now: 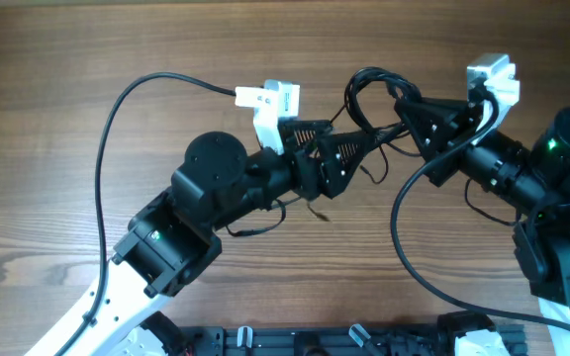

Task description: Untangle cables

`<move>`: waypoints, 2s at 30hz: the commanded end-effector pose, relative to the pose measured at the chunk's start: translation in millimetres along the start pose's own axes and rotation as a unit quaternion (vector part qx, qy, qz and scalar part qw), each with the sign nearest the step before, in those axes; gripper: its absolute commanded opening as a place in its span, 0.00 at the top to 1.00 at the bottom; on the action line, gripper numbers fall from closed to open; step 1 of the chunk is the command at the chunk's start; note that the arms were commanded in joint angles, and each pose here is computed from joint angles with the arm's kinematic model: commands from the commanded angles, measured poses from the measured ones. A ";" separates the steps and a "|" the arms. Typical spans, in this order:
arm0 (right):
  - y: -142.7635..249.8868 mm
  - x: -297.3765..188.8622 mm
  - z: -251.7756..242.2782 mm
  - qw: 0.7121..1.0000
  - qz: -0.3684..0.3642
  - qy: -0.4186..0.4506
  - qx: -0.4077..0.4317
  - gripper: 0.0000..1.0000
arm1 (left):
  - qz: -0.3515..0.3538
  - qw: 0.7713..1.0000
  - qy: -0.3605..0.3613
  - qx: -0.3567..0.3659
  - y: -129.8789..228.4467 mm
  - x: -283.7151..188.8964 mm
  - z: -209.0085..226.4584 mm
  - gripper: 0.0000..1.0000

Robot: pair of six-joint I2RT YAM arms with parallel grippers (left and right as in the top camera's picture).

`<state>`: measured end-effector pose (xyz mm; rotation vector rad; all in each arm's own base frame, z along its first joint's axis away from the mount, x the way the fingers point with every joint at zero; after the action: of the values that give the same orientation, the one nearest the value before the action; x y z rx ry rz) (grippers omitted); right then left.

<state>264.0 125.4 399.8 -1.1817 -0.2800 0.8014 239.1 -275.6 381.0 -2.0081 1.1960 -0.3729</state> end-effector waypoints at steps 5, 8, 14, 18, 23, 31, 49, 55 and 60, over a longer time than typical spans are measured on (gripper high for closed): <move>-4.7 -1.7 15.8 0.999 -0.004 -0.047 0.002 0.96 | -0.003 0.998 0.000 -0.063 -1.7 14.2 4.4 0.34; -5.0 -2.1 19.0 0.998 -0.003 -0.057 0.000 0.96 | -0.003 0.997 -0.001 -0.078 -1.3 16.9 5.9 0.37; -4.7 -3.9 30.9 0.995 0.001 -0.096 -0.006 0.96 | -0.014 0.996 -0.003 -0.083 -5.4 18.2 6.6 0.40; -6.0 -4.7 35.0 0.994 0.001 -0.108 0.009 0.96 | -0.016 0.996 -0.005 -0.083 -5.9 18.2 7.2 0.44; -10.9 -6.1 40.6 0.992 -0.003 -0.125 0.031 0.96 | -0.017 0.996 -0.006 -0.083 -6.3 18.2 7.7 0.96; 2.7 -1.1 3.7 1.000 0.008 -0.011 0.028 0.44 | -0.020 0.998 -0.052 -0.039 -7.5 14.2 28.7 0.96; 27.9 -3.9 20.4 0.987 0.054 -0.080 -0.129 0.64 | -0.006 0.997 -0.063 -0.043 0.5 14.6 31.7 0.96; 42.1 -4.9 8.1 0.992 0.088 -0.042 -0.076 0.96 | -0.042 0.997 -0.058 -0.035 -12.8 14.1 25.7 0.96; 51.0 -7.5 -20.0 0.993 0.106 0.055 -0.017 0.96 | -0.075 0.994 -0.066 -0.034 -31.6 -1.8 28.8 0.96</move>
<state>238.5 131.9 358.4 -1.3059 -0.2565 1.0078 266.8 -273.9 361.4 -2.1052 1.1148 -0.2202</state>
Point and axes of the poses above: each gripper's point midway between its finger pads, its own x axis out along the fingers, its own z axis along the line the jaws close on, y = z × x, the point moved 2 cm from there along -x, back along the fingers, and after that the axes turned 5 degrees about x, right-handed, at the moved point
